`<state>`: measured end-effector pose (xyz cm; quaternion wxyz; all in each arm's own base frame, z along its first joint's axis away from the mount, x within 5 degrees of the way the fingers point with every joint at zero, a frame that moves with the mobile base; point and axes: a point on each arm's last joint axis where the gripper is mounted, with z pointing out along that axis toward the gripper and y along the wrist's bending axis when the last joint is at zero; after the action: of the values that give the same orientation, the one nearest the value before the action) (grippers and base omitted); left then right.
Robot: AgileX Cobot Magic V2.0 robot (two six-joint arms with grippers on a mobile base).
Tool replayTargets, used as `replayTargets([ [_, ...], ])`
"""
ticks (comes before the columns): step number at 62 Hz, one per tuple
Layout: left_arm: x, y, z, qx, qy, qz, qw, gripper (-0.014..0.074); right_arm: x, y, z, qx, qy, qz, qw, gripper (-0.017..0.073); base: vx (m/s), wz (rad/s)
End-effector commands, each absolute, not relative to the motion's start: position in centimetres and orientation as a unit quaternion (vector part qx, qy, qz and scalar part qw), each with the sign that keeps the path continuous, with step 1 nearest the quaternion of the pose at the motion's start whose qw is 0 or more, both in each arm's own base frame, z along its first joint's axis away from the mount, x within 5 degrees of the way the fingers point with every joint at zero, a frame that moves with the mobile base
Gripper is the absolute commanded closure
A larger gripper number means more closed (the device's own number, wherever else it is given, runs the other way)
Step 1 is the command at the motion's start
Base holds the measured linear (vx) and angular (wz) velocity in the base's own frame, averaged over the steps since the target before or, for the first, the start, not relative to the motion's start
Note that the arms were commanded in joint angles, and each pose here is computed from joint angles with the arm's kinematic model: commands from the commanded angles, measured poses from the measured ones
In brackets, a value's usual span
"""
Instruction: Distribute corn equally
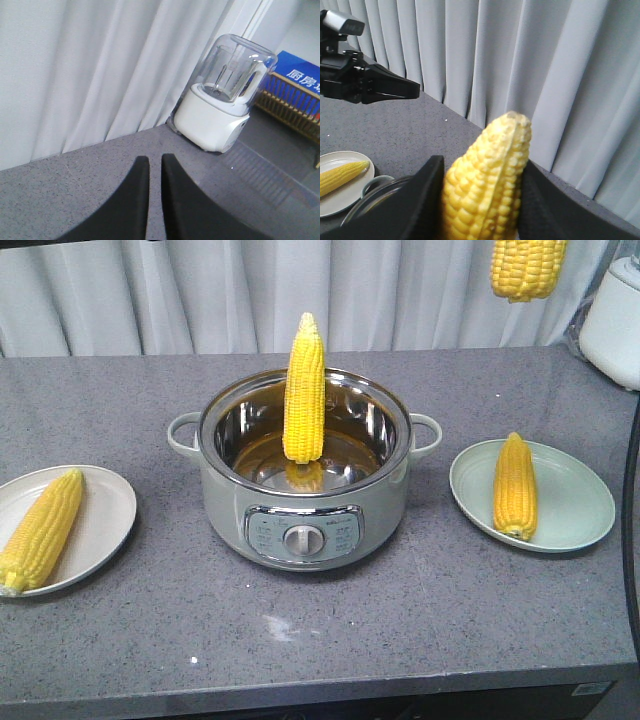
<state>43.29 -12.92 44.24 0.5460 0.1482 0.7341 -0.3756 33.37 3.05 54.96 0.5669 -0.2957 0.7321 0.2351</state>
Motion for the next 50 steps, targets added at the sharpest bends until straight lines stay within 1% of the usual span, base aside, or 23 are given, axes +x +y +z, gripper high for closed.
replayTargets([
  [1,43.1,-13.9,46.2,0.169,0.721,-0.371,0.56,0.0536,31.2,3.2,57.0,-0.3,0.709,0.229,0.596,0.0564,0.0,0.0],
  [9,44.2,-15.4,44.3,0.197,0.74,-0.354,0.536,0.0513,31.3,3.2,56.9,-0.3,0.71,0.227,0.595,0.0564,0.0,0.0],
  [14,44.4,-16.0,43.5,0.204,0.746,-0.349,0.53,0.0456,31.3,3.1,56.9,-0.3,0.712,0.225,0.594,0.0564,0.0,0.0],
  [21,44.7,-16.0,43.2,0.201,0.747,-0.349,0.529,0.0311,31.3,3.1,56.8,-0.297,0.715,0.224,0.592,0.0564,0.0,0.0],
  [26,44.8,-16.0,43.3,0.197,0.745,-0.347,0.534,0.0174,31.3,3.1,56.8,-0.296,0.716,0.223,0.592,0.0564,0.0,0.0],
  [30,44.8,-16.0,43.4,0.195,0.744,-0.348,0.536,0.0081,31.3,3.1,56.8,-0.297,0.716,0.224,0.591,0.0564,0.0,0.0],
  [34,44.9,-16.0,43.1,0.195,0.746,-0.348,0.533,0.0015,31.3,3.1,56.8,-0.297,0.716,0.224,0.591,0.0564,0.0,0.0],
  [39,45.2,-16.2,42.5,0.187,0.752,-0.359,0.52,-0.0021,31.3,3.1,56.8,-0.298,0.716,0.224,0.59,0.0564,0.0,0.0],
  [50,46.2,-17.3,40.4,0.176,0.765,-0.371,0.496,-0.001,31.3,3.1,56.8,-0.299,0.717,0.224,0.588,0.0564,0.0,0.0],
])
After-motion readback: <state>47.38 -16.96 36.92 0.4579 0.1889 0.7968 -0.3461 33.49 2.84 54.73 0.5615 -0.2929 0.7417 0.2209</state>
